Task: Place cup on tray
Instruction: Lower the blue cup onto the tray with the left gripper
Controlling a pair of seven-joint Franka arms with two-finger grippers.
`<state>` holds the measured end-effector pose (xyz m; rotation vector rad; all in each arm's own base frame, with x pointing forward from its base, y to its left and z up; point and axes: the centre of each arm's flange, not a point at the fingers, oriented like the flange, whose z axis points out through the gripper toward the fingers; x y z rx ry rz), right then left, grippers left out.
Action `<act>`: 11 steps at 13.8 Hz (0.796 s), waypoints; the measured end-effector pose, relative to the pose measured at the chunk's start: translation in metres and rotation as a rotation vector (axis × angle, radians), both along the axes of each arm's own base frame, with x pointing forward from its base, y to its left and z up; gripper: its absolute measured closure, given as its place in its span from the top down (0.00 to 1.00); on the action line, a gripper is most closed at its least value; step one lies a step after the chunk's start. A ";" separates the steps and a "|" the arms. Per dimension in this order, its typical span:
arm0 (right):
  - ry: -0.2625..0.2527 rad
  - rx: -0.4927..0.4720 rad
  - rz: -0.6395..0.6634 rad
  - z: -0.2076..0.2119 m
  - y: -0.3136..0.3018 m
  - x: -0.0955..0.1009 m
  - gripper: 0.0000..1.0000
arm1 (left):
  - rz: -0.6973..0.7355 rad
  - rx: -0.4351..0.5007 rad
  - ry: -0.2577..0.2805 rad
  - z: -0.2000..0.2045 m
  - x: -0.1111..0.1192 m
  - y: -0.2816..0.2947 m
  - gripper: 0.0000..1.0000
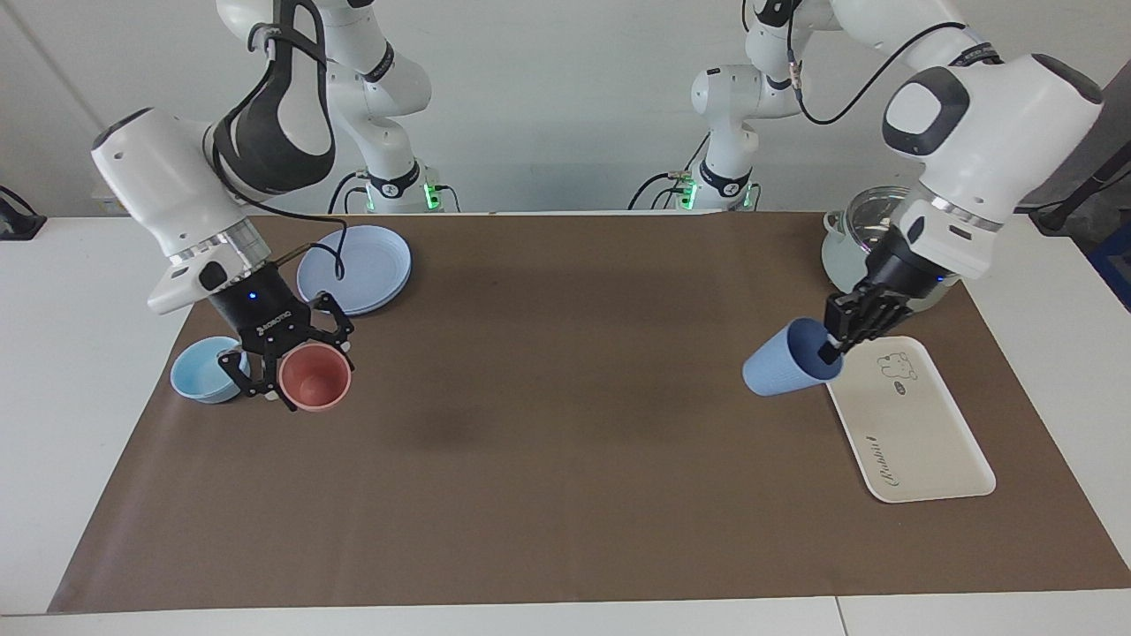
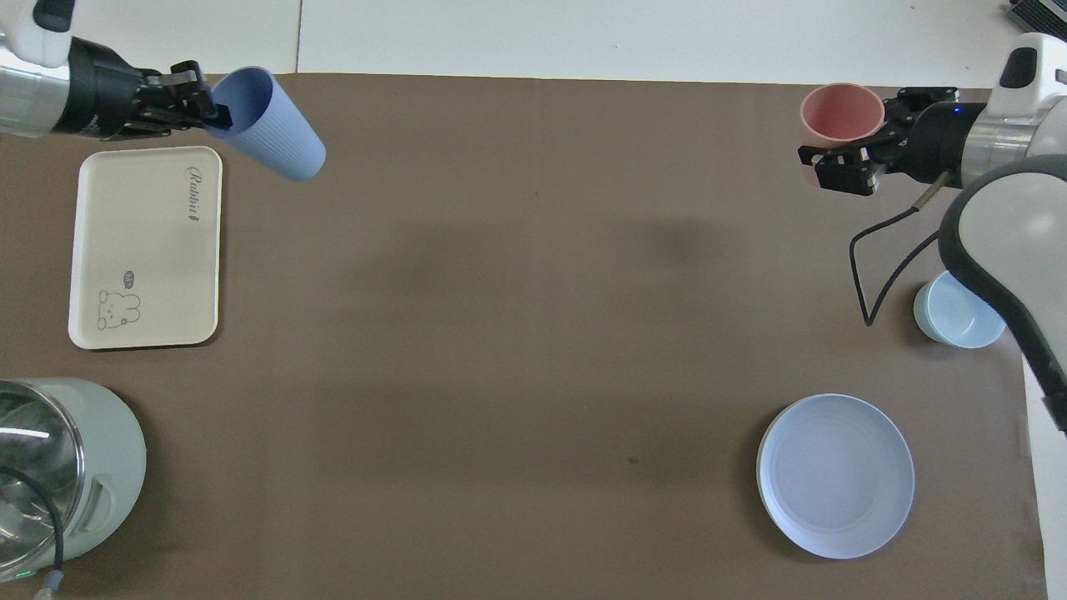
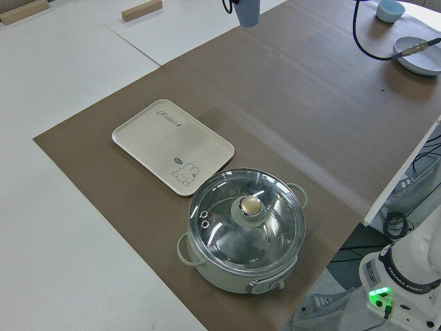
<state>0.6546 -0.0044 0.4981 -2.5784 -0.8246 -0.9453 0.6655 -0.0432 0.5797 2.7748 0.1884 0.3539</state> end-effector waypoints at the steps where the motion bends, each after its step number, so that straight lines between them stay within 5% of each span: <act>1: -0.027 0.056 -0.046 -0.014 -0.004 0.002 0.83 | -0.020 0.026 -0.026 -0.009 0.000 0.035 0.07; 6: -0.171 0.162 -0.094 -0.095 -0.029 -0.013 0.83 | -0.089 0.169 -0.145 -0.070 -0.029 0.161 0.07; 11: -0.293 0.147 -0.092 -0.162 -0.048 -0.037 0.83 | -0.069 0.247 -0.207 -0.126 -0.043 0.186 0.07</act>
